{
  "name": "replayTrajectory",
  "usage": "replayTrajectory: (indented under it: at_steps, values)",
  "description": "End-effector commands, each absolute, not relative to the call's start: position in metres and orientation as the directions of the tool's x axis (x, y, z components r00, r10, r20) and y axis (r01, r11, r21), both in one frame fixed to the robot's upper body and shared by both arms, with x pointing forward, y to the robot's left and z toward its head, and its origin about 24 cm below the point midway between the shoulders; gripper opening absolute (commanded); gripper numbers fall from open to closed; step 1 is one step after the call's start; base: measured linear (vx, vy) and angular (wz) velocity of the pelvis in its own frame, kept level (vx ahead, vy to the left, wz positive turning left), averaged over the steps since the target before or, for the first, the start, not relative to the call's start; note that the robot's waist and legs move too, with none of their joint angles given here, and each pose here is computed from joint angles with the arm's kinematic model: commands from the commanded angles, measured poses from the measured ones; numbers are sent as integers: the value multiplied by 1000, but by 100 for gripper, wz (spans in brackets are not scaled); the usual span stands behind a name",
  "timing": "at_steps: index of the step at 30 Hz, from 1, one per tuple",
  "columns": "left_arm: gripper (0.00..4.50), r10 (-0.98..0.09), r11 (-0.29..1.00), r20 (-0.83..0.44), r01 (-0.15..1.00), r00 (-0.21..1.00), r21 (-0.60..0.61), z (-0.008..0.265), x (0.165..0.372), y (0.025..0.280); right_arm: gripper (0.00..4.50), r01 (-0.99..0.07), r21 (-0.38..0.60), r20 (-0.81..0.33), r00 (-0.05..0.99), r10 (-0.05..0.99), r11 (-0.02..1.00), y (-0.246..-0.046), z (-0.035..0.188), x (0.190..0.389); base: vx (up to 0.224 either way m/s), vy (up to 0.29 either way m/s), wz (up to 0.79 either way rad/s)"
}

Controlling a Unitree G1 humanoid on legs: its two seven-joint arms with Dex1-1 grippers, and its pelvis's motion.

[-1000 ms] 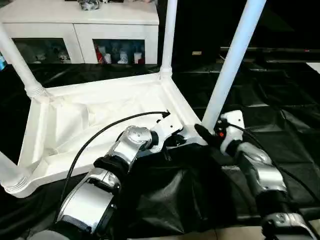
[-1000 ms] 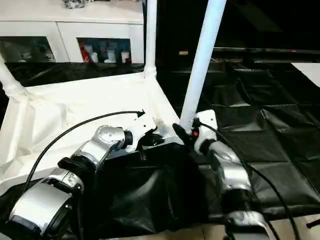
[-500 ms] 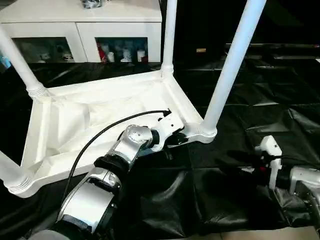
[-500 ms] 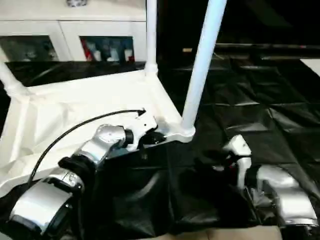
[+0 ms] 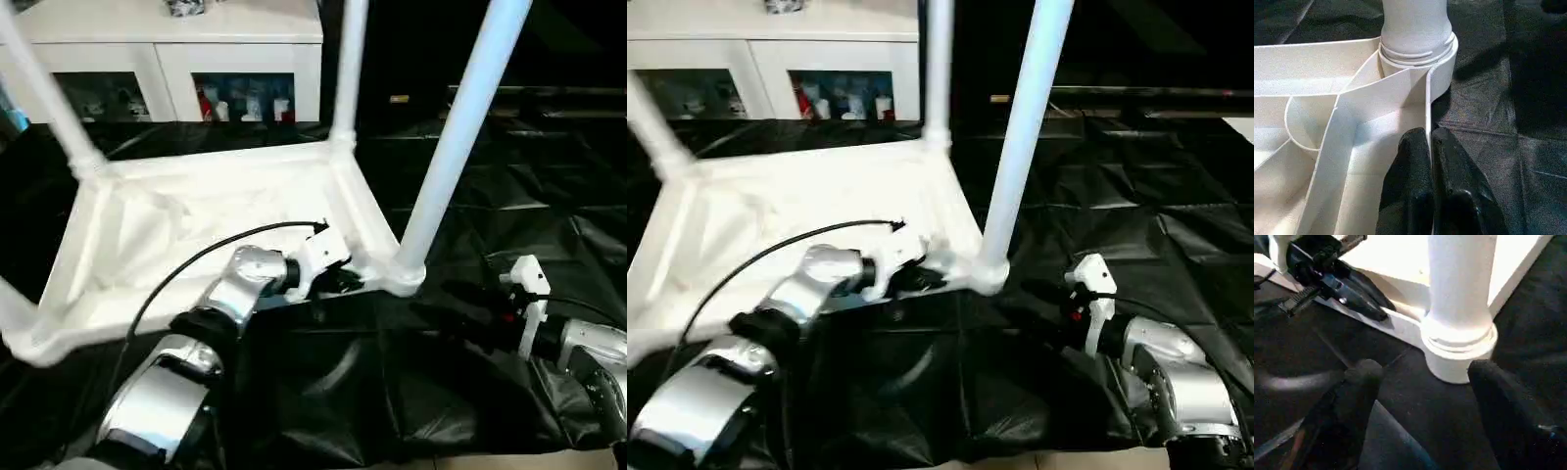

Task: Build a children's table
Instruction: Rotate leg to tighten, then rotate table base

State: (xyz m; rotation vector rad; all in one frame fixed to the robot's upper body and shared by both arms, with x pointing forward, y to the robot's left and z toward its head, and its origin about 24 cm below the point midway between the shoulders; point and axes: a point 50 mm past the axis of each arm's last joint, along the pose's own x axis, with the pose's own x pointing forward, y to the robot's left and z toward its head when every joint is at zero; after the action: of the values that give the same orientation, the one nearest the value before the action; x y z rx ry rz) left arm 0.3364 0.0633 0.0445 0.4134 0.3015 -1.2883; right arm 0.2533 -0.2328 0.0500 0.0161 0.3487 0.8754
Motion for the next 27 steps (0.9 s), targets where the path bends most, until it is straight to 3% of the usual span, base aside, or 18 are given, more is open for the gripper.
replayTrajectory:
  at_steps: [1, 4, 6, 9, 12, 14, 17, 22, 23, 27]
  values:
    - [28, -877, 278, -378, 955, 296, 103, 45, 337, 62, 328, -770, 142, -273, 574, 772, 622, -227, 56, 254, 0, 0, 0]
    - [28, -888, 327, -316, 942, 335, 80, 55, 342, 62, 328, -787, 157, -265, 549, 793, 597, -216, 52, 253, 0, 0, 0]
    - [66, -897, 328, -285, 941, 339, 86, 61, 342, 66, 329, -803, 171, -261, 522, 812, 571, -210, 51, 250, 0, 0, 0]
    - [66, -902, 336, -255, 937, 350, 96, 67, 341, 78, 329, -814, 185, -253, 501, 827, 550, -202, 50, 245, 0, 0, 0]
    - [108, -895, 363, -242, 927, 375, 91, 71, 337, 94, 329, -817, 193, -244, 496, 833, 543, -192, 48, 245, 0, 0, 0]
    - [110, -885, 384, -250, 919, 393, 86, 73, 333, 108, 329, -823, 206, -233, 484, 843, 529, -183, 46, 246, 0, 0, 0]
    - [148, -834, 443, -337, 894, 437, 63, 73, 309, 152, 329, -830, 213, -211, 476, 854, 515, -153, 41, 256, 0, 0, 0]
    - [191, -800, 488, -377, 872, 467, 44, 76, 285, 180, 329, -830, 211, -213, 476, 853, 516, -136, 38, 263, 0, 0, 0]
    - [194, -773, 528, -400, 849, 493, 26, 80, 266, 196, 329, -815, 202, -232, 499, 835, 543, -128, 34, 272, 0, 0, 0]
    - [234, -703, 616, -448, 788, 552, 5, 83, 237, 220, 329, -742, 184, -308, 580, 754, 645, -126, 24, 289, 0, 0, 0]
